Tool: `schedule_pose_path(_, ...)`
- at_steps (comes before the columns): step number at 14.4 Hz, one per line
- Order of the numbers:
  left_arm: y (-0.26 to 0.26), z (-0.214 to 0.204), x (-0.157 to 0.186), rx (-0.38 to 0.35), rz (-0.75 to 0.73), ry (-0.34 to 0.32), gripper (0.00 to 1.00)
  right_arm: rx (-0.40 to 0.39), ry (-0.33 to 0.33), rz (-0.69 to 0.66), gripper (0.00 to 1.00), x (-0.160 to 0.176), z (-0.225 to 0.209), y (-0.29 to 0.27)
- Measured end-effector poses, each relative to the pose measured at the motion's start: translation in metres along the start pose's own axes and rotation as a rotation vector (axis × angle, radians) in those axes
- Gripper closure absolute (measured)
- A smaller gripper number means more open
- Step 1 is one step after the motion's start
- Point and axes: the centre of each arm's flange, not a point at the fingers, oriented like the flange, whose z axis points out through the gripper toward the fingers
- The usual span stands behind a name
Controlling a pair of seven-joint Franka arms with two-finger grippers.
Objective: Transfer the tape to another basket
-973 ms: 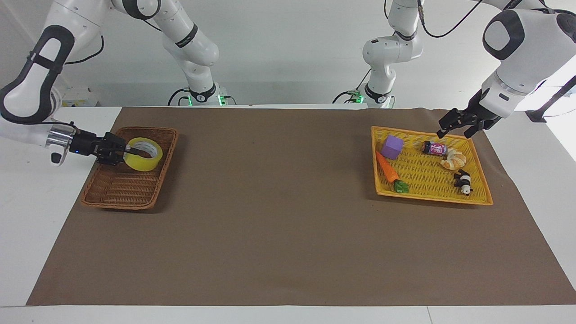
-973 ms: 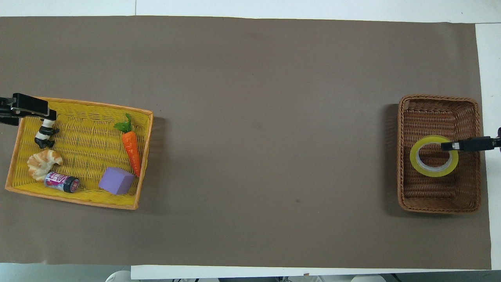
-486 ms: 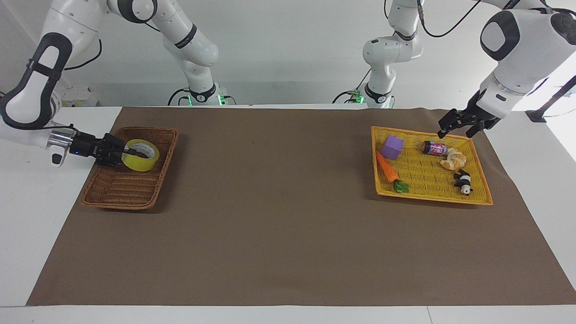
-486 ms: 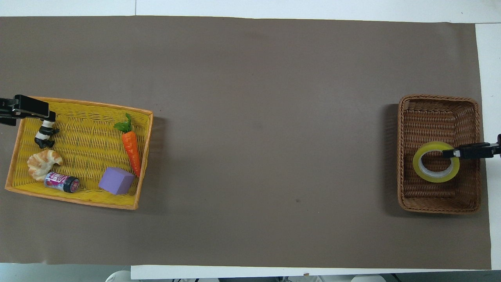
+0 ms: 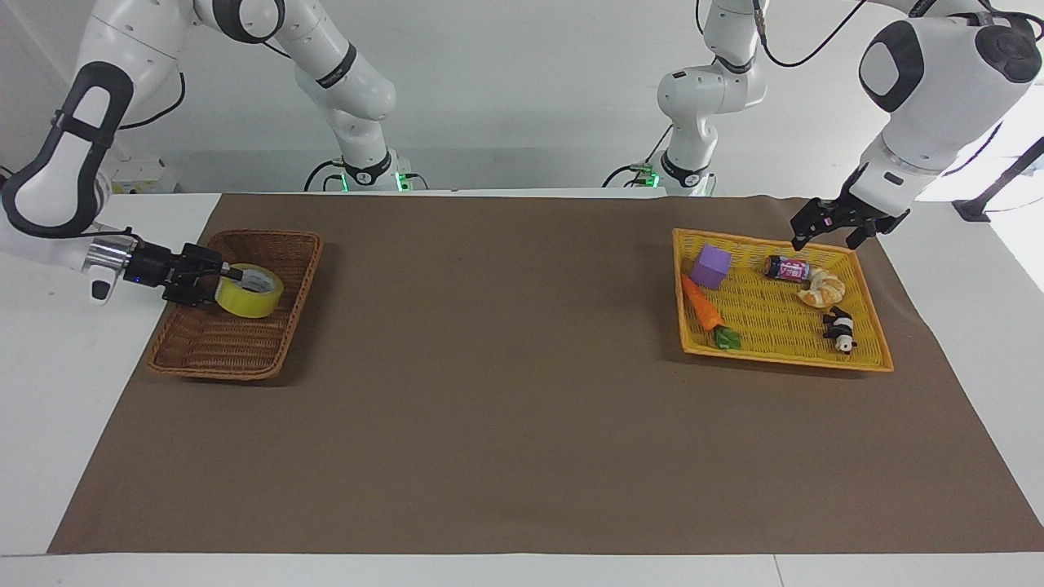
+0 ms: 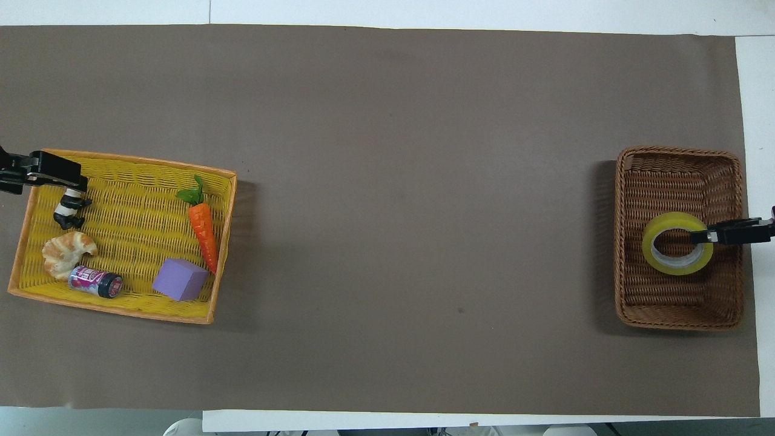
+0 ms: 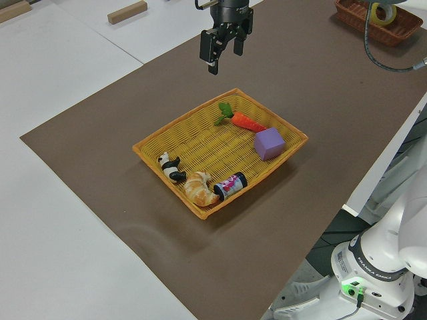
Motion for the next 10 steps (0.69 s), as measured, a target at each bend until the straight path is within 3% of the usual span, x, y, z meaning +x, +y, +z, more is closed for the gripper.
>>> schedule_pose_path(3,0.006,0.004,0.003,0.014,0.019,-0.01,0.0,-0.134,-0.034,-0.069,0.0,0.018,-0.022,-0.023)
schedule_pose_path(6,0.012,0.009,0.01,0.014,0.033,-0.021,0.0,-0.321,-0.09,-0.188,0.0,0.053,-0.045,-0.091)
schedule_pose_path(10,0.013,0.011,0.01,0.013,0.033,-0.035,0.0,-0.533,-0.141,-0.169,0.0,0.089,-0.05,-0.187)
